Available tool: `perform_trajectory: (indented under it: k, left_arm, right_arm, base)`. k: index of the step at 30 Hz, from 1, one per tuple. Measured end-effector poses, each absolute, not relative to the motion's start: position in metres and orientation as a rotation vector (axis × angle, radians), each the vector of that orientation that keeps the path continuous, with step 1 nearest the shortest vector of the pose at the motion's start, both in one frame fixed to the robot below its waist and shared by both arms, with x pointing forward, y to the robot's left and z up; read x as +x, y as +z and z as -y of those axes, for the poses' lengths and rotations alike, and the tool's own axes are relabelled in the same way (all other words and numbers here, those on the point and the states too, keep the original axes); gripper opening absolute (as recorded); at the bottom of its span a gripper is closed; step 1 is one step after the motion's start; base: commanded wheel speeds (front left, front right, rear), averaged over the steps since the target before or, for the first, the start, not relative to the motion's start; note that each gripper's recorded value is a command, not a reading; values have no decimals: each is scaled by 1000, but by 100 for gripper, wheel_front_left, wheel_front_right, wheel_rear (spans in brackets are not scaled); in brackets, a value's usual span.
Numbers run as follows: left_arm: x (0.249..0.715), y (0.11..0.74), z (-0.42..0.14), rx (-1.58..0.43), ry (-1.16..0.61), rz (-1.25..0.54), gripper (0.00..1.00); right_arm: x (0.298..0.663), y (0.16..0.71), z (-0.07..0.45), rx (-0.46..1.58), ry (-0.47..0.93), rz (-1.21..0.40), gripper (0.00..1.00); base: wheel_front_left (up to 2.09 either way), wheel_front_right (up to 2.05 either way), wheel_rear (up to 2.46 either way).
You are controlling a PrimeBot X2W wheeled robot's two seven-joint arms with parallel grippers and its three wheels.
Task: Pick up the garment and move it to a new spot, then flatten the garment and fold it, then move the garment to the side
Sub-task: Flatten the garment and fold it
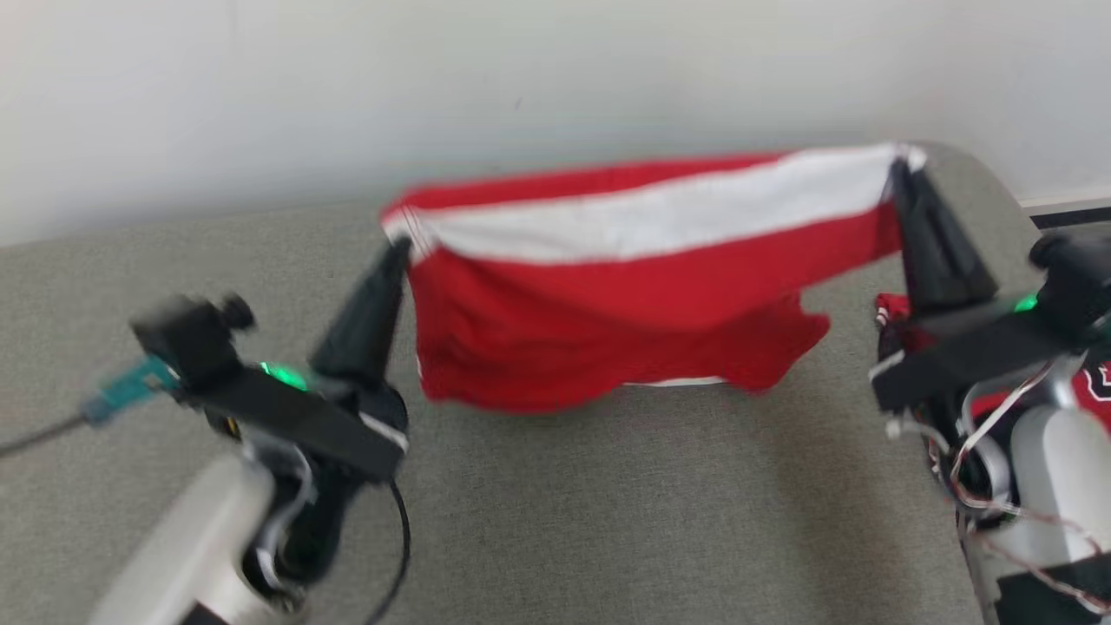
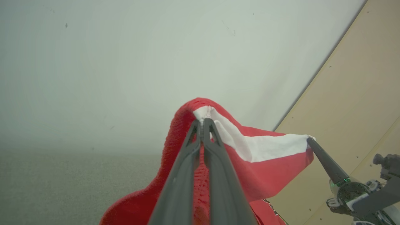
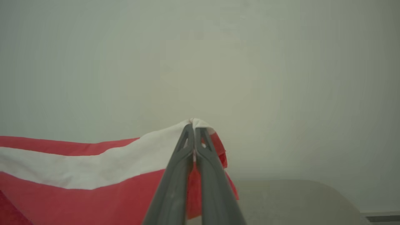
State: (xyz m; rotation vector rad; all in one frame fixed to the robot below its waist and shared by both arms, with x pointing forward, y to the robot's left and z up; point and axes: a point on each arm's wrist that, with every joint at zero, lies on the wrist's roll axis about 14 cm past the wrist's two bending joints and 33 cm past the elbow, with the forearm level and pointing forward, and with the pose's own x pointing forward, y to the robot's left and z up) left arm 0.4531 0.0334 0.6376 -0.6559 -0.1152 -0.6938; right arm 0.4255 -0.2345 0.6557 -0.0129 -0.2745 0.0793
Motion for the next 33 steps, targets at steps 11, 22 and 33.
perform_trajectory:
  k: [11, 22, 33]
  left_arm:
    - [415, 475, -39, -549, -536, -312, 0]
    - [403, 435, -55, -465, -448, -384, 100]
    - [393, 454, -85, -357, -317, -242, 100]
  right_arm:
    - [404, 496, 238, 95, 24, -149, 0]
    - [376, 425, 236, 73, 7, -393, 100]
    - [349, 451, 260, 103, -135, -221, 100]
  base:
    - [0, 0, 0]
    - [0, 0, 0]
    - [0, 0, 0]
